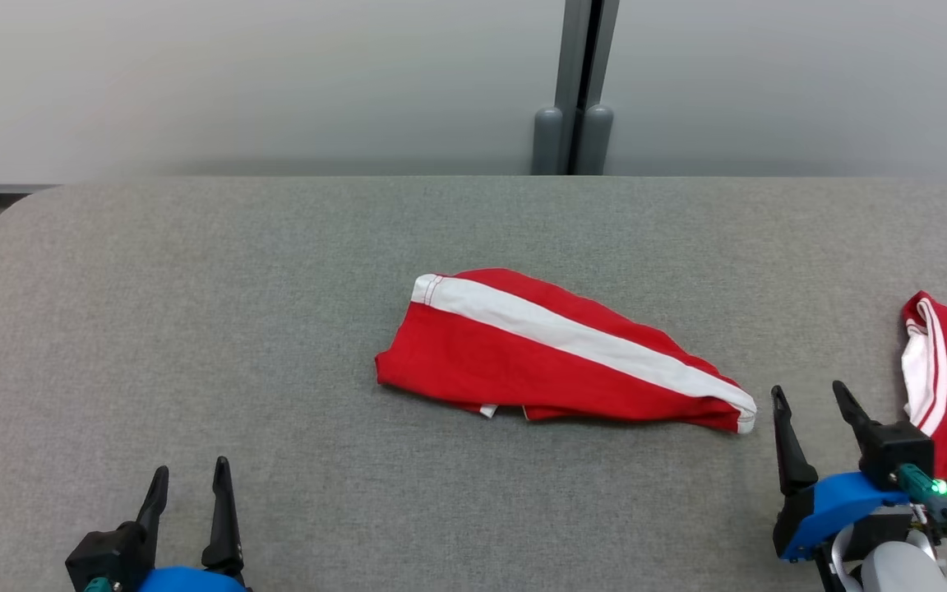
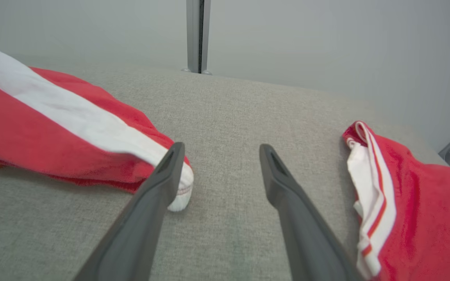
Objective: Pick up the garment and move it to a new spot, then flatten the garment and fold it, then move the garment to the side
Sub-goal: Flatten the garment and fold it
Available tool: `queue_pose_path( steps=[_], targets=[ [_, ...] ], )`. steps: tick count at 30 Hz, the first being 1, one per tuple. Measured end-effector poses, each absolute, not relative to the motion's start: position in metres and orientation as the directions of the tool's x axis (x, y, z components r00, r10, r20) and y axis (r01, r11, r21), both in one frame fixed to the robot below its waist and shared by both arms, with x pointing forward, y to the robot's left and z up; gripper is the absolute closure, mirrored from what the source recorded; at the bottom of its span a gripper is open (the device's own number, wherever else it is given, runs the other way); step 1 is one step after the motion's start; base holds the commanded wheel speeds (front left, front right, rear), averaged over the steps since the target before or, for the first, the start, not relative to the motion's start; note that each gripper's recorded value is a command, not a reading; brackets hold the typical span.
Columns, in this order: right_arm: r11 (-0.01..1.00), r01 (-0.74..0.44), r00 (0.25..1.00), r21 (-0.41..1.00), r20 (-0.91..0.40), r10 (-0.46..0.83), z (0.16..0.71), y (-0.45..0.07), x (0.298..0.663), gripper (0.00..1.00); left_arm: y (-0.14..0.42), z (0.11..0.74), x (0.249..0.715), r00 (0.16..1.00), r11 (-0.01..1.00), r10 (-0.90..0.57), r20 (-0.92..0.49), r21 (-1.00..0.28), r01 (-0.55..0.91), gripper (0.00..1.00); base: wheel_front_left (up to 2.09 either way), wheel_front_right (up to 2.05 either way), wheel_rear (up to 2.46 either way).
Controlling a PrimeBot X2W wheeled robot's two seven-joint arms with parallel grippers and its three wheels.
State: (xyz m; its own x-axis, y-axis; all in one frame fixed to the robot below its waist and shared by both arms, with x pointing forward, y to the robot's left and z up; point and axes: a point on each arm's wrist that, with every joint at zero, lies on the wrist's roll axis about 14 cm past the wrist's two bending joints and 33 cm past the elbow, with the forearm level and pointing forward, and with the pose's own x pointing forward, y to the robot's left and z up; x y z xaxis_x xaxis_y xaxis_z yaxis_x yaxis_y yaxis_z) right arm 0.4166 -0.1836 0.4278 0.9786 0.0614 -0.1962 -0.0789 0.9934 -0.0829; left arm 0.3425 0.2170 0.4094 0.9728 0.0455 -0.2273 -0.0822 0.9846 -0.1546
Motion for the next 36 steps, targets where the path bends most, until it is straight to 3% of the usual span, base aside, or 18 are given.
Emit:
queue_pose_path(
  steps=[9,22,36],
  targets=[
    [1.0,0.006,0.996,0.029,-0.093,-0.003,0.455,-0.202,0.387,0.0,0.204,0.42,0.348,0.981,0.988,0.013,-0.191,-0.15,-0.042,0.0,0.0,0.0,0.0],
    [0.995,0.029,0.991,0.093,-0.131,-0.017,0.441,-0.204,0.362,0.0,0.179,0.412,0.354,0.975,0.986,-0.054,-0.213,-0.165,0.019,0.0,0.0,0.0,0.0],
    [0.991,0.076,0.98,0.113,-0.191,-0.053,0.421,-0.214,0.36,0.0,0.099,0.432,0.472,0.927,0.909,-0.352,-0.13,-0.282,0.306,0.0,0.0,0.0,0.0]
  ],
)
